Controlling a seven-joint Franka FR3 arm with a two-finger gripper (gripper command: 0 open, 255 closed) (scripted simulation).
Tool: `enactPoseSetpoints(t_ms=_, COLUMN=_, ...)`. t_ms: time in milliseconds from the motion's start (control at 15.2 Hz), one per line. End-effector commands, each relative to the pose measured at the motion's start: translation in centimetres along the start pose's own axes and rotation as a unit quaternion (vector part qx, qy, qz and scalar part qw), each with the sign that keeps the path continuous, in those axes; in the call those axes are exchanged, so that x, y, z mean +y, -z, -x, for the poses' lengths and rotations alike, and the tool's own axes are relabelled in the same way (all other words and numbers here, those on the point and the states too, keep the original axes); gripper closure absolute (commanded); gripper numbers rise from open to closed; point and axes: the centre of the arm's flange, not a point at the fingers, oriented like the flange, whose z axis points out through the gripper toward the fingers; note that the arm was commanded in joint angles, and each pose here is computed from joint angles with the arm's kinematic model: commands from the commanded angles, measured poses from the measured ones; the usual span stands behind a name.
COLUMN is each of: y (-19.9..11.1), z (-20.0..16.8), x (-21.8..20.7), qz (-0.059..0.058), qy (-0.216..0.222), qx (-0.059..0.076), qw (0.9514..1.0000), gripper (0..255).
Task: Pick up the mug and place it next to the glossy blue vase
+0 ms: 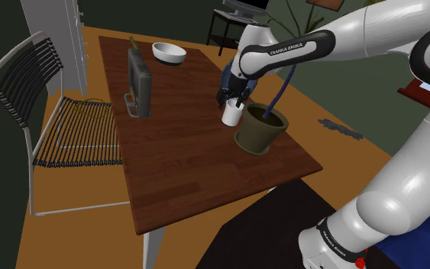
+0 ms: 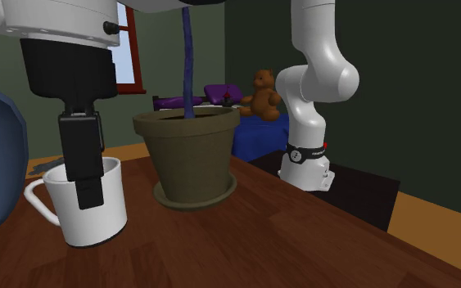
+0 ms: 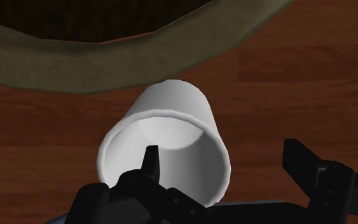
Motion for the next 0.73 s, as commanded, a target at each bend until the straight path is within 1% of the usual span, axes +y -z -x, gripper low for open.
enactPoseSetpoints(t_ms=0, y=1.9, z=0.0, x=0.1, qz=0.0, qy=-0.001, qx=0.0, qw=1.0, gripper=0)
enactPoseSetpoints(t_ms=132, y=4.3, z=0.0, x=0.1, qz=0.0, qy=-0.001, qx=0.0, qw=1.0, gripper=0)
enactPoseSetpoints(t_ms=660, y=4.3, z=0.0, x=0.1, qz=0.0, qy=-0.001, qx=0.0, qw=1.0, gripper=0)
